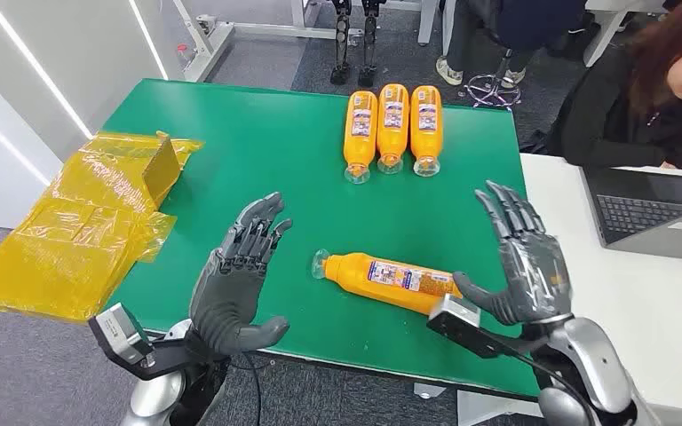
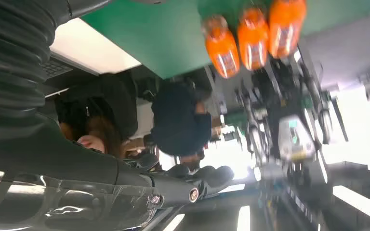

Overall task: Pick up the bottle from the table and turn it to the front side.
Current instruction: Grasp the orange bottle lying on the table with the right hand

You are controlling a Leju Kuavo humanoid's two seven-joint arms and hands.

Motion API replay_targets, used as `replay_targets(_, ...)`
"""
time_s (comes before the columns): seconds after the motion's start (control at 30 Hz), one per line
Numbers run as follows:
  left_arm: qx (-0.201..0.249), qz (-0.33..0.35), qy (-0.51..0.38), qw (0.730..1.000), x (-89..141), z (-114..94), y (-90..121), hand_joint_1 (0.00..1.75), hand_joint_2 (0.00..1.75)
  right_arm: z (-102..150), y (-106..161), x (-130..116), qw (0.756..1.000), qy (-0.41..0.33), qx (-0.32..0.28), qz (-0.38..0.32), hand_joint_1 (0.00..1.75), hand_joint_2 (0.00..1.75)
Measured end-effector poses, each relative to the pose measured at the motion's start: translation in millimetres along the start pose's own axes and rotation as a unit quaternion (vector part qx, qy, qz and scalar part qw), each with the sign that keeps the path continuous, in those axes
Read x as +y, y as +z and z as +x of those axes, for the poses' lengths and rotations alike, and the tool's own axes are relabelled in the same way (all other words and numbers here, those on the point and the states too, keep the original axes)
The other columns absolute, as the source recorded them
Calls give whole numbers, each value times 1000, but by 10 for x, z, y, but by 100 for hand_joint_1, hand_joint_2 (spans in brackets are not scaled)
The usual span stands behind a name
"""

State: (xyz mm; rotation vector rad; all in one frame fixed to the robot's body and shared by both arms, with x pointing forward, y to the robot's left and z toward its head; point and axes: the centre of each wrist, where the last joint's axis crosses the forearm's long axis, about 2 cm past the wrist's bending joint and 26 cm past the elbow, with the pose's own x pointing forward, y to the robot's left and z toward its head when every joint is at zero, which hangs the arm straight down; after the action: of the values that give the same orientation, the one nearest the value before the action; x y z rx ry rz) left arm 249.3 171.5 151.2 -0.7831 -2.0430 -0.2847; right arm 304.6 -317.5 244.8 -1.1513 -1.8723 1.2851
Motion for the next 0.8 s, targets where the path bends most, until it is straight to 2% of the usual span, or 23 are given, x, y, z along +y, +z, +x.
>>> replay_targets(0.23,2,-15,7,1000,-31,-13,-17,0,175,-173,-381,17,993,-37,-12,108,0,175)
replay_targets(0.57,9,-18,10,1000,-36,-23,-3,0,175,-499,-794,-154,970,-72,-30,229,0,175)
replay_targets(0.8,14,-18,11,1000,-35,-25,11,0,175,-551,-1096,-286,960,-58,-34,273,0,175)
